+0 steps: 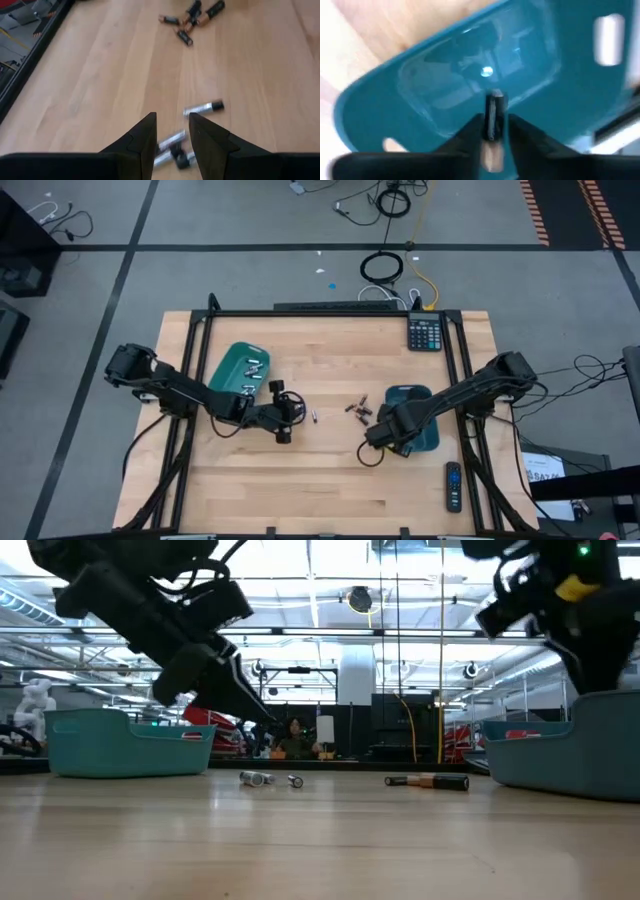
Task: Sort batteries
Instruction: Put the black battery into the blue bin
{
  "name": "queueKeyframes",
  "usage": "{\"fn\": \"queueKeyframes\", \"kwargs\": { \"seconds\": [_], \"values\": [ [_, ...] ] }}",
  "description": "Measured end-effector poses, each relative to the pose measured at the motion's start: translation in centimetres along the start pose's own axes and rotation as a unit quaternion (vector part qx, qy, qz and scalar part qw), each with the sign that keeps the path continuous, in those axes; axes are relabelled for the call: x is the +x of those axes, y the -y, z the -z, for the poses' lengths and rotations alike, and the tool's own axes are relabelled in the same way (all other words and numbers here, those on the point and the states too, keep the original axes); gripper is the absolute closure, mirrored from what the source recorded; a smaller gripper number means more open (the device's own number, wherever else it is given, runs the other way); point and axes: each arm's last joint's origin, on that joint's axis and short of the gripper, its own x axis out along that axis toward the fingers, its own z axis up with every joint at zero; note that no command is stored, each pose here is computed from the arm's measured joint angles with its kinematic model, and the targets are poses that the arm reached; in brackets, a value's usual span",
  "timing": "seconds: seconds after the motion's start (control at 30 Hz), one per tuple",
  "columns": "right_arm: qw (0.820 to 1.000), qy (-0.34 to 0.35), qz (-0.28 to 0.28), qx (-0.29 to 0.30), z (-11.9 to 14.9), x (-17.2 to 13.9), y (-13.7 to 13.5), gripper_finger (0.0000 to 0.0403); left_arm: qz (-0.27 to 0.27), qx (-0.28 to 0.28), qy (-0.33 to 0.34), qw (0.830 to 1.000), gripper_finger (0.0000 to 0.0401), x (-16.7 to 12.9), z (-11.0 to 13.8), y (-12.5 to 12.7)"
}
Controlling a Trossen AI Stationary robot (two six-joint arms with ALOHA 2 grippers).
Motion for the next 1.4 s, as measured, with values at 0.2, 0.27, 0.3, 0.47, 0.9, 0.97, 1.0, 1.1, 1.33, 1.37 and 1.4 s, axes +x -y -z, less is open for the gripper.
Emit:
{"fn": "queueKeyframes", "kwargs": {
  "seconds": [0.2, 0.27, 0.3, 0.47, 0.9, 0.97, 1.0, 1.1, 1.33, 1.37, 1.4],
  "values": [
    [0.999, -0.038, -0.010, 0.001, 0.4, 0.3, 0.1, 0.0183, -0.011, -0.009, 0.018, 1.000, 0.0274, 0.6, -0.2, 0.2],
    [1.000, -0.019, -0.016, -0.001, 0.1, -0.6, 0.1, 0.0154, -0.018, -0.010, 0.018, 1.000, 0.0271, 0.6, -0.2, 0.1],
    [1.000, 0.000, -0.016, -0.003, -0.2, -1.2, 0.1, 0.0145, -0.019, -0.011, 0.018, 1.000, 0.0270, 0.6, -0.2, 0.1],
    [0.993, 0.115, -0.014, -0.006, -1.8, -4.5, 0.2, 0.0144, -0.021, -0.018, 0.023, 0.999, 0.0269, 0.7, -0.6, -0.1],
    [0.971, 0.212, -0.052, -0.101, -10.4, -2.2, 0.6, 0.0204, -0.006, -0.029, 0.021, 0.999, 0.0269, 0.7, -1.2, -0.1],
    [0.970, 0.206, -0.045, -0.120, -11.7, -1.0, 0.7, 0.0208, -0.005, -0.025, 0.009, 1.000, 0.0269, 0.7, -0.9, -0.1],
    [0.969, 0.206, -0.041, -0.132, -12.3, -0.5, 0.7, 0.0211, -0.005, -0.027, 0.002, 1.000, 0.0269, 0.7, -0.8, -0.1],
    [0.963, 0.212, -0.056, -0.158, -13.7, 0.6, 0.4, 0.0221, 0.023, -0.034, -0.017, 0.999, 0.0269, 0.7, -0.4, 0.1],
    [0.962, 0.183, -0.071, -0.188, -15.5, 3.4, 0.1, 0.0246, 0.039, -0.027, -0.033, 0.998, 0.0269, 0.6, -0.1, 0.2],
    [0.963, 0.179, -0.069, -0.191, -15.6, 3.6, 0.0, 0.0249, 0.039, -0.027, -0.034, 0.998, 0.0269, 0.6, 0.0, 0.2],
    [0.962, 0.177, -0.069, -0.194, -15.7, 3.8, -0.1, 0.0251, 0.039, -0.026, -0.036, 0.998, 0.0269, 0.6, 0.0, 0.2]
  ]
}}
